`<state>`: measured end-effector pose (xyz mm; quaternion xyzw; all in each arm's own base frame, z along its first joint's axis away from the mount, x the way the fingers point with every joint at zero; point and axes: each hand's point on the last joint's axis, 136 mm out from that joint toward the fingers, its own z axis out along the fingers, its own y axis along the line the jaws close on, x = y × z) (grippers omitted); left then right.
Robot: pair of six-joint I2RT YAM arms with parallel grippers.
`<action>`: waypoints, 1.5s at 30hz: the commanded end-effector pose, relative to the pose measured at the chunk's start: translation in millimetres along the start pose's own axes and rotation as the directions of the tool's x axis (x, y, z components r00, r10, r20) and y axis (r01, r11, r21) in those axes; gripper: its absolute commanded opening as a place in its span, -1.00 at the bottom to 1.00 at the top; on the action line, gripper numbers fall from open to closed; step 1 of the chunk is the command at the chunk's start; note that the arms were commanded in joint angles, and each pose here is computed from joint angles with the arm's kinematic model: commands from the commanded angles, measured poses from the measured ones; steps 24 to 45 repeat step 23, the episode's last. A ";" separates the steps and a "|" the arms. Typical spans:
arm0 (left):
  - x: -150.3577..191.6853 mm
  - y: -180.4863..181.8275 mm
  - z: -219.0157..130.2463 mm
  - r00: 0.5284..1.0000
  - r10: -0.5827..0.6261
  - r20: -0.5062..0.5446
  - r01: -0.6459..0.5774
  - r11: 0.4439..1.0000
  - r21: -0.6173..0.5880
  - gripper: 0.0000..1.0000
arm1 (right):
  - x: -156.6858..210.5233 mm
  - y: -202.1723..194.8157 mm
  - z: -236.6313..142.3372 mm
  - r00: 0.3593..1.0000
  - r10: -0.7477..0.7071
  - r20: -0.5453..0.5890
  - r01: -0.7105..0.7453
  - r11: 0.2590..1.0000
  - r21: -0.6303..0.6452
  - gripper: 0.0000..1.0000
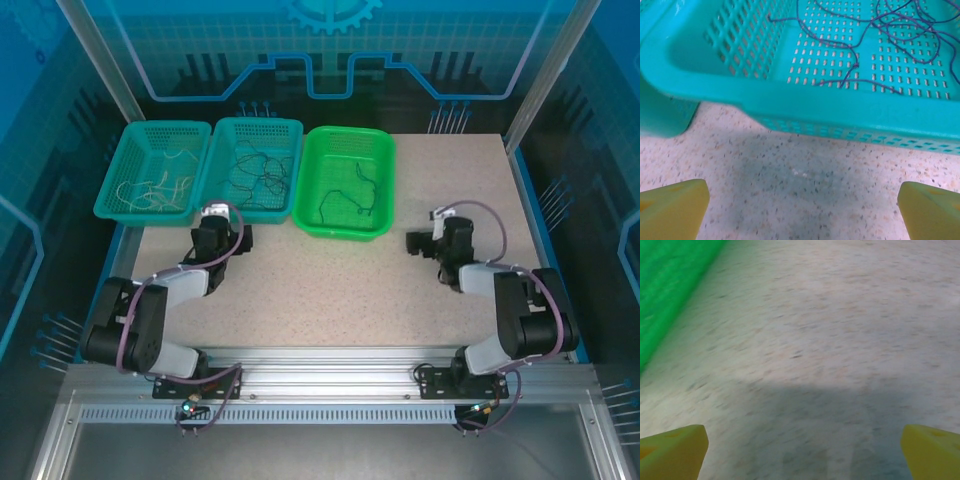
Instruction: Untangle the cables
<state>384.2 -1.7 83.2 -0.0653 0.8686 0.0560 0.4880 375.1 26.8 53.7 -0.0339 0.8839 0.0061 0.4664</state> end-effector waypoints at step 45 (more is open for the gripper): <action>-17.3 1.3 5.2 0.976 -0.087 0.198 0.049 0.981 0.189 0.98 | -45.9 -1.8 -4.0 0.980 -0.045 0.193 0.049 0.999 -0.014 1.00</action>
